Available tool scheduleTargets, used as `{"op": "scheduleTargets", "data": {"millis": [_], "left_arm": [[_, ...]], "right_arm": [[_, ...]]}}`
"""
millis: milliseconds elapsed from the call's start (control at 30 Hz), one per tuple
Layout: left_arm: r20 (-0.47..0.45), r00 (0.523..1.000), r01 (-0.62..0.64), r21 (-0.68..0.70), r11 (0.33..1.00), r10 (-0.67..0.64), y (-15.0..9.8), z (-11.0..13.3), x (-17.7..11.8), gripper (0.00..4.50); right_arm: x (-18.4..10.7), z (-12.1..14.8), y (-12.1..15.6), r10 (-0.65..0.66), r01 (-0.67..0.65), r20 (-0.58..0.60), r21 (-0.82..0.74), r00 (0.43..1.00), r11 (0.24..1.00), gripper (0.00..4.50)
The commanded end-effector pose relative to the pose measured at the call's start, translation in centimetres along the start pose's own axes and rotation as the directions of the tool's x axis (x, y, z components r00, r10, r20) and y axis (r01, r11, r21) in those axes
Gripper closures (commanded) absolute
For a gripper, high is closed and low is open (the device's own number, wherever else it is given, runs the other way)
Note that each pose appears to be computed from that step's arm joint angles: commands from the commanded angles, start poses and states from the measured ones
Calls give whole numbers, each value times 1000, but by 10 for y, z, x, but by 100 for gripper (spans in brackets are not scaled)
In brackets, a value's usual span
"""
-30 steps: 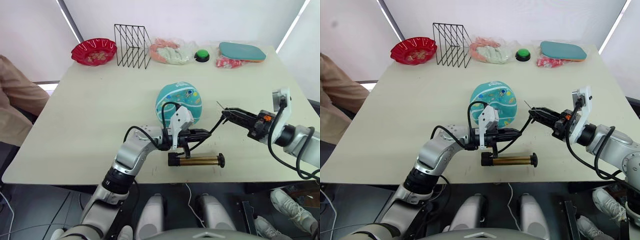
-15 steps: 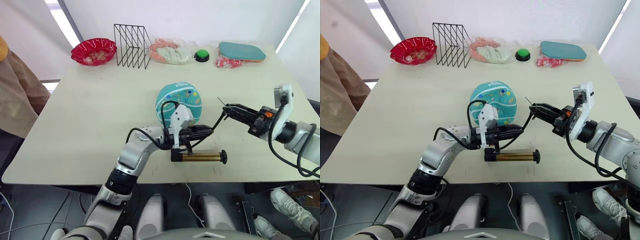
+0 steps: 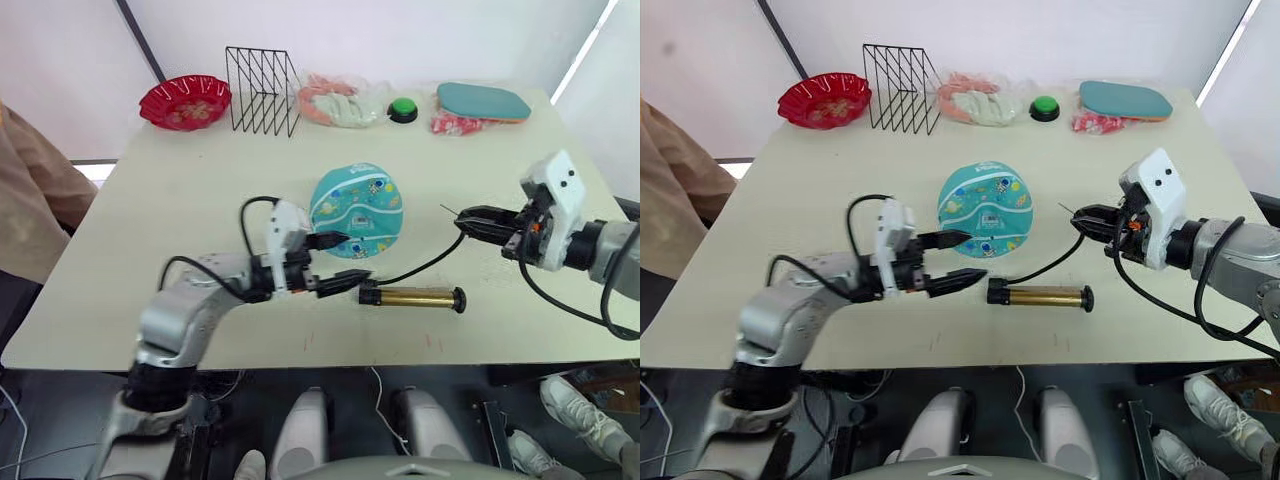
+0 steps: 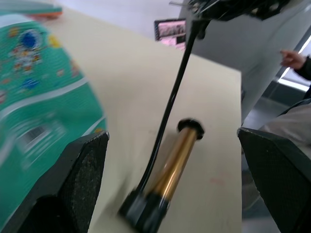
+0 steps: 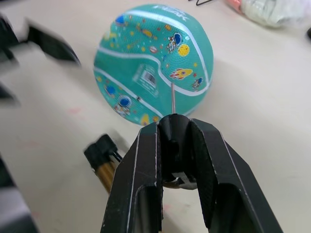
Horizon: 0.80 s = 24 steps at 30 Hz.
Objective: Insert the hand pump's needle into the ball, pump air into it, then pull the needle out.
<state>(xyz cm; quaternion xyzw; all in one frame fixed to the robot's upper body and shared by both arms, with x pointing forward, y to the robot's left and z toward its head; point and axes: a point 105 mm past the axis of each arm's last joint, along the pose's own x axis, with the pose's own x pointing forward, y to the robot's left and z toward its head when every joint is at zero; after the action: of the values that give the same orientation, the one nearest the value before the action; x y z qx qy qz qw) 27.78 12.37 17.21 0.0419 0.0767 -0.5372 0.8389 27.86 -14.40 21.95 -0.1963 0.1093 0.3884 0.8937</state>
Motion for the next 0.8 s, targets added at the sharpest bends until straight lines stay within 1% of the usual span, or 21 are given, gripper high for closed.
{"op": "scheduleTargets", "data": {"millis": [33, 67, 133, 200, 267, 400, 500, 633, 800], "left_arm": [[19, 999, -27, 66, 997, 26, -1, 24, -25, 0], [17, 999, -29, 63, 998, 28, -1, 25, -26, 0], [-2, 999, -54, 64, 997, 54, 4, 26, -33, 0], [-29, 994, -99, 84, 992, 102, 15, 27, -42, 0], [-39, 992, -120, 95, 988, 124, 21, 28, -44, 0], [-41, 990, -134, 102, 986, 138, 27, 33, -38, 0], [-69, 988, -132, 123, 984, 141, 32, 31, -35, 0], [-110, 973, -187, 155, 970, 205, 53, 28, -28, 0], [-134, 963, -205, 194, 959, 233, 68, 30, -16, 0]], "right_arm": [[-3, 7, 1, -92, 73, -78, -219, 993, 973, 416], [-3, 7, 1, -98, 78, -80, -225, 992, 971, 416], [1, 10, 8, -47, 32, -72, -201, 996, 979, 416], [5, 10, 19, 28, -50, -109, -205, 994, 978, 416], [9, 10, 24, 65, -90, -129, -199, 990, 976, 416], [21, 10, 28, 85, -108, -154, -148, 984, 983, 416], [30, 13, 36, 116, -143, -167, -160, 979, 977, 416], [41, 7, 39, 124, -168, -237, -174, 964, 970, 416], [51, 5, 42, 132, -183, -263, -179, 956, 967, 416]]}}
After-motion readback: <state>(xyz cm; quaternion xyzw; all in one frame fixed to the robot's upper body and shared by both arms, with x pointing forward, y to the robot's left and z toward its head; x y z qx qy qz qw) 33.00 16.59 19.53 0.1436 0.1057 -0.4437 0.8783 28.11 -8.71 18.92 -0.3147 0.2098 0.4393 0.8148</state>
